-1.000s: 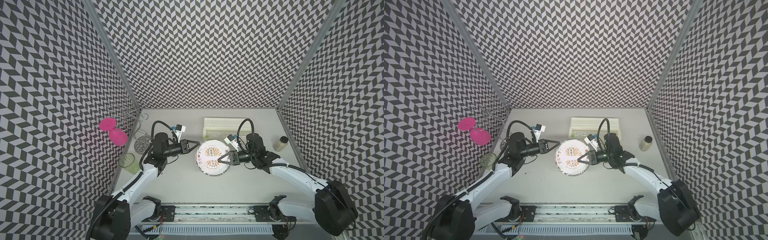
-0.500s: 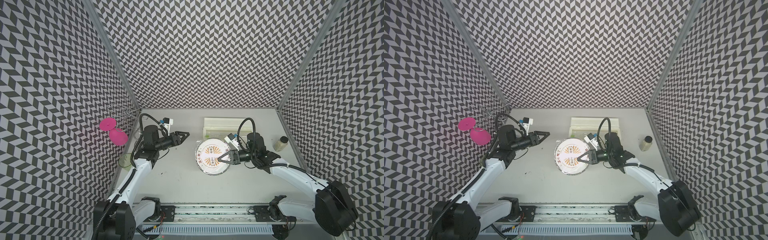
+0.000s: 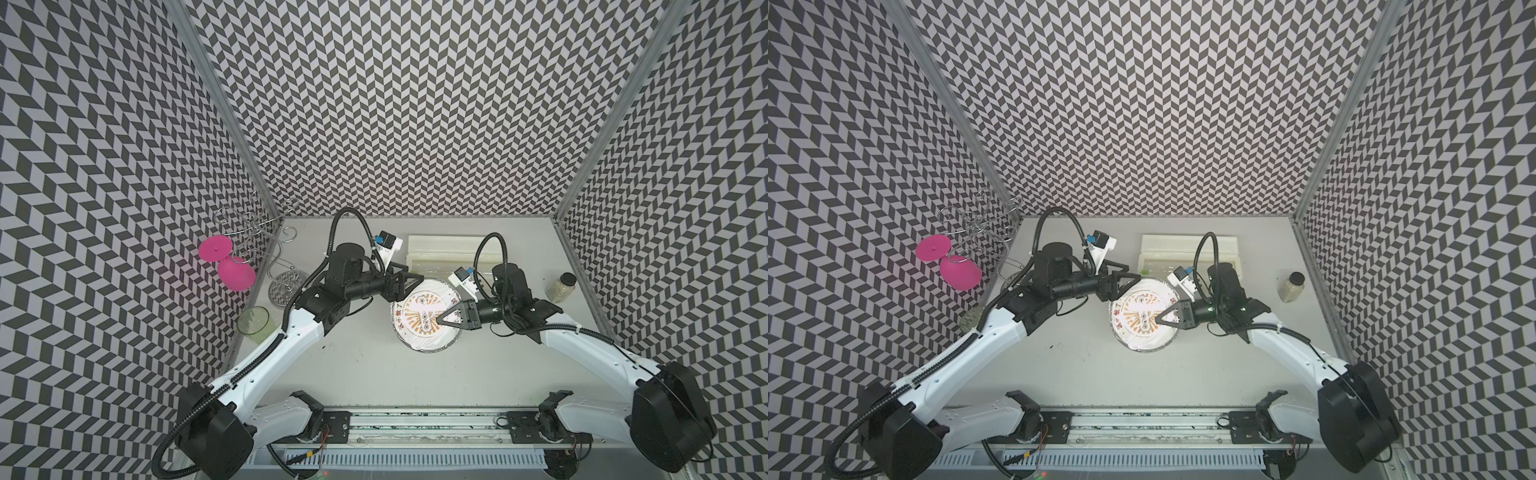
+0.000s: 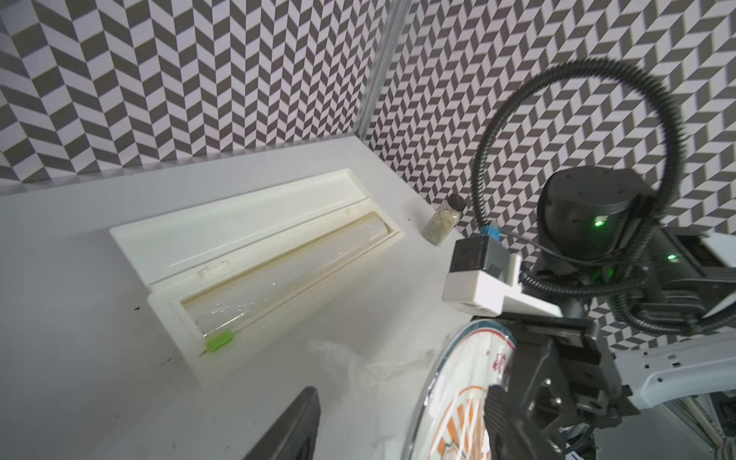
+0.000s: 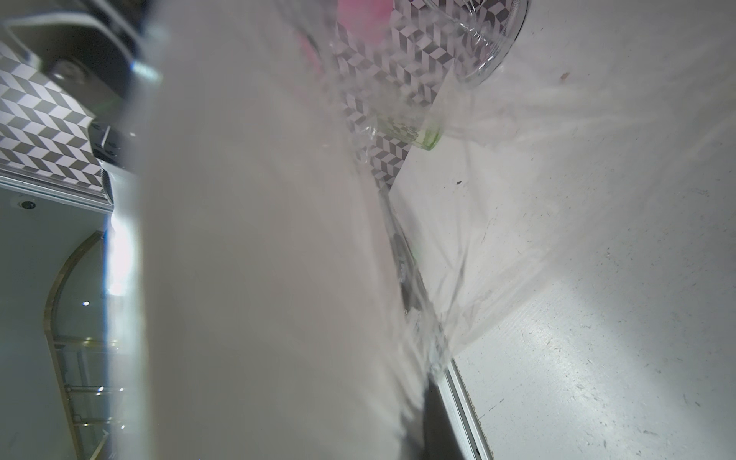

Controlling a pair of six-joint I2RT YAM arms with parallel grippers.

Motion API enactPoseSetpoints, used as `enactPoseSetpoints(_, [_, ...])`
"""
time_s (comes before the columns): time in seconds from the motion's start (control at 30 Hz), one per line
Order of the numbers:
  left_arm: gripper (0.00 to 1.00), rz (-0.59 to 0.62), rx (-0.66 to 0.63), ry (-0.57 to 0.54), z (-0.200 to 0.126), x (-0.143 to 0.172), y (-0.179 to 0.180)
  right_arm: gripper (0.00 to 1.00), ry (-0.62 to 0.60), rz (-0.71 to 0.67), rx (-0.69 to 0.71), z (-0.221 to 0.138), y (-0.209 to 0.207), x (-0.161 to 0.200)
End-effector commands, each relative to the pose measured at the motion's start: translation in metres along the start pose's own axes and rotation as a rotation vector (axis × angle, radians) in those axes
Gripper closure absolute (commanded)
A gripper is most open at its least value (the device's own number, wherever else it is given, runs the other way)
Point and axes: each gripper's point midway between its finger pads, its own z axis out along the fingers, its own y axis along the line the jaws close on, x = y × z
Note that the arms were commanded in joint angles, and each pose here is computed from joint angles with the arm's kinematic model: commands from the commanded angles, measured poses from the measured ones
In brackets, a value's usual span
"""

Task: Wrap the plate with plastic wrap
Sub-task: Cover the plate with plastic wrap.

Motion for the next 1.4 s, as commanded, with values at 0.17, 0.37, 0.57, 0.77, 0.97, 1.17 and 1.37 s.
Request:
enactPoseSetpoints(0.17, [0.42,0.05,0.084,0.045,0.0,0.008,-0.014,1.0,-0.009,-0.11,-0.071,-0.004,0.029,-0.012])
enactPoseSetpoints(0.37, [0.62,0.0,0.246,0.089,-0.008,0.031,-0.037,1.0,-0.015,-0.151,-0.1,-0.007,0.042,-0.019])
enactPoseSetpoints(0.57, [0.88,-0.098,0.322,0.043,-0.027,0.022,-0.023,1.0,0.0,-0.194,-0.164,-0.011,0.06,-0.021])
enactPoseSetpoints(0.77, [1.0,-0.215,0.415,0.001,-0.037,0.015,-0.031,0.93,-0.006,-0.182,-0.184,-0.014,0.06,-0.03])
enactPoseSetpoints(0.97, [1.0,-0.386,0.335,-0.007,-0.037,0.032,0.004,0.41,-0.078,-0.108,-0.146,-0.026,0.042,-0.043])
enactPoseSetpoints(1.17, [1.0,-0.505,0.2,-0.074,-0.036,0.047,0.039,0.24,-0.217,0.149,0.145,-0.059,-0.036,-0.049])
enactPoseSetpoints(1.37, [1.0,-0.552,0.151,-0.109,-0.032,0.055,0.047,0.38,-0.265,0.191,0.298,-0.056,-0.04,-0.043])
